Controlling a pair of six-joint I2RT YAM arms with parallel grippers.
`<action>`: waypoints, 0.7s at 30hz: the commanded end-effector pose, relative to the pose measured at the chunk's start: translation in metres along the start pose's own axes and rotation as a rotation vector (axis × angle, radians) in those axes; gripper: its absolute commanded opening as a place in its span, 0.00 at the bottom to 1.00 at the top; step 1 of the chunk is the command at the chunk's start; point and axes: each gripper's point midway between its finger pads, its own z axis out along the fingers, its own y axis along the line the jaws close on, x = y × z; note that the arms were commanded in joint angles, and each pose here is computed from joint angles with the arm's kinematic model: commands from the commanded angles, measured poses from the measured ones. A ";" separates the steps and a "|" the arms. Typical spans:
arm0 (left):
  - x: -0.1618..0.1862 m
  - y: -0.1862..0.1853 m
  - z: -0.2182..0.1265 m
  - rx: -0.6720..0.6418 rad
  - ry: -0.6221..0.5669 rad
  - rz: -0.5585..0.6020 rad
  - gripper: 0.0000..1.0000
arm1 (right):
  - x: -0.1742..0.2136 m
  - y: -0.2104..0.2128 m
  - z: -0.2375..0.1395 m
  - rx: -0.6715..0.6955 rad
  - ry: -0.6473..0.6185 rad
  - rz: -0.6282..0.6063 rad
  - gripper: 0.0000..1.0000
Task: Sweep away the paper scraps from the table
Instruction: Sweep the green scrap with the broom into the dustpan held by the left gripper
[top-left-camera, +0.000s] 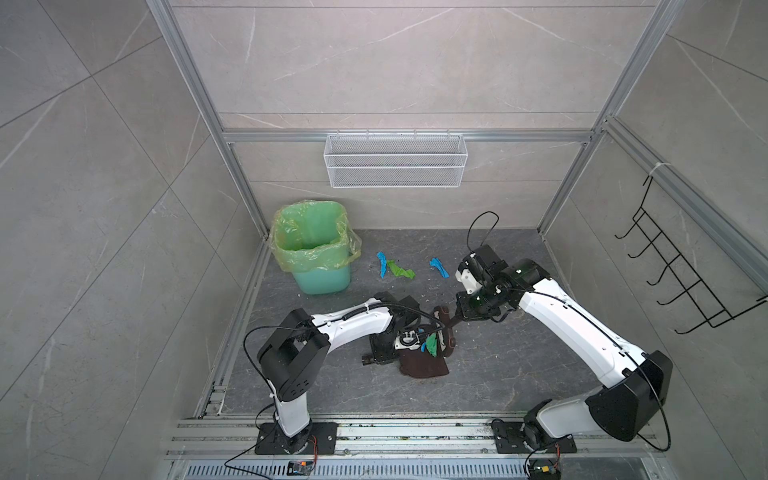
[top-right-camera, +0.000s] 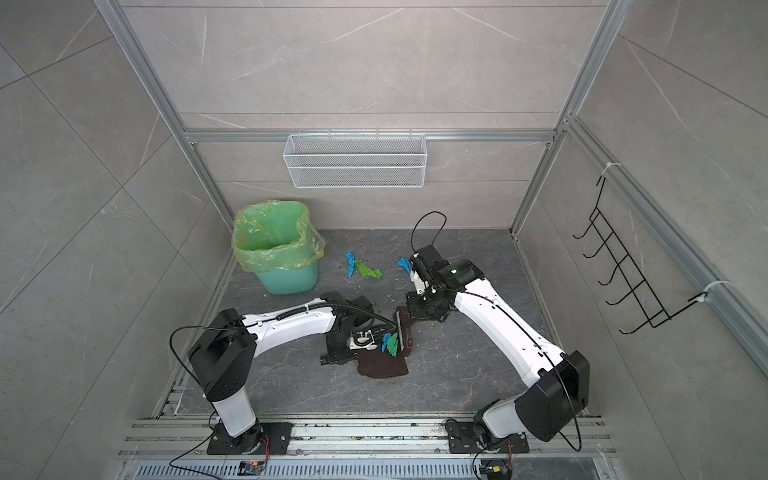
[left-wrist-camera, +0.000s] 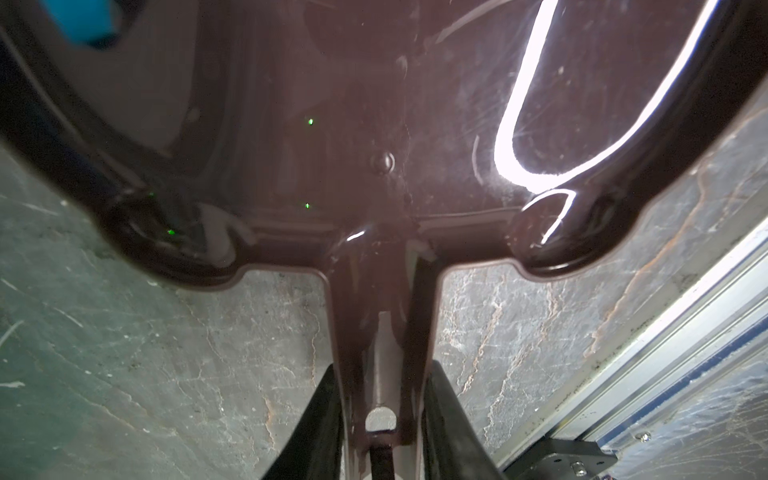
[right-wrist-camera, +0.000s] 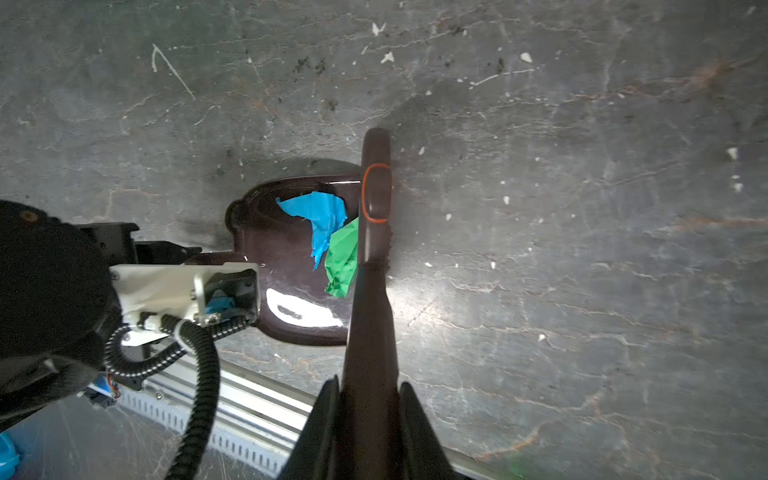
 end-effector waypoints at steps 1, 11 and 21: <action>0.000 0.005 -0.002 -0.027 0.017 -0.029 0.00 | 0.017 0.020 0.012 -0.102 0.107 -0.008 0.00; -0.002 0.007 -0.002 -0.044 -0.003 -0.046 0.00 | 0.009 0.022 -0.007 -0.097 0.060 -0.048 0.00; -0.001 0.008 -0.004 -0.069 -0.043 -0.066 0.00 | 0.003 0.007 -0.024 -0.007 -0.011 -0.068 0.00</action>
